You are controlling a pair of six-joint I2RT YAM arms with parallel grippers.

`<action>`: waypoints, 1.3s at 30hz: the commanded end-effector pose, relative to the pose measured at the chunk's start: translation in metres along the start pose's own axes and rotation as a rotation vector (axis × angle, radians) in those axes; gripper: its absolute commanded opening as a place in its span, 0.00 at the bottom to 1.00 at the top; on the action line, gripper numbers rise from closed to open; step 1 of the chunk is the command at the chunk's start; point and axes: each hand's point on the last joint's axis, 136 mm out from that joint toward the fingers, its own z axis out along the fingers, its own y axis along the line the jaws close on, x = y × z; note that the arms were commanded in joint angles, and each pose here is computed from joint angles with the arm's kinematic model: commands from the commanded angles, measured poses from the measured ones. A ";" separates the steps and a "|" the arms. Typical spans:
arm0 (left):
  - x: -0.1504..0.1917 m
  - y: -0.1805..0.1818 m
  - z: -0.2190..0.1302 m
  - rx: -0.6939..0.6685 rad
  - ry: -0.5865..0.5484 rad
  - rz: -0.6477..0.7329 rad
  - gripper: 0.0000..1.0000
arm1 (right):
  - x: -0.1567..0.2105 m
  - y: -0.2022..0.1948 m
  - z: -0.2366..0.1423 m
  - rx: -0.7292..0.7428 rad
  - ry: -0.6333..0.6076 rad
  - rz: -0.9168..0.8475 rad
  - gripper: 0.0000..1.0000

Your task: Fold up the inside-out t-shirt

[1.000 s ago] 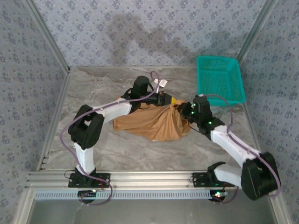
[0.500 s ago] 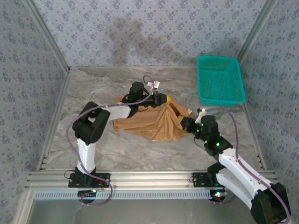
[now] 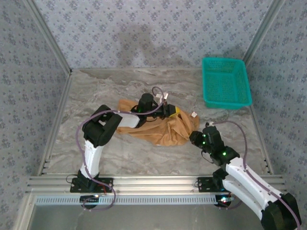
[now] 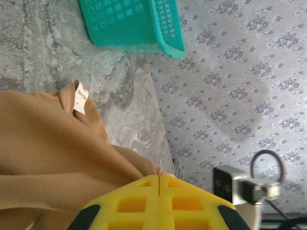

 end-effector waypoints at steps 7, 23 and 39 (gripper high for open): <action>0.011 -0.017 0.006 0.012 0.005 0.086 0.00 | -0.014 0.037 -0.008 0.006 0.043 -0.107 0.02; 0.016 -0.023 0.002 0.001 0.022 0.112 0.00 | -0.038 0.028 0.055 0.208 0.093 -0.234 0.05; 0.018 -0.032 0.006 0.012 0.037 0.128 0.00 | -0.035 -0.001 0.089 0.328 0.132 -0.262 0.48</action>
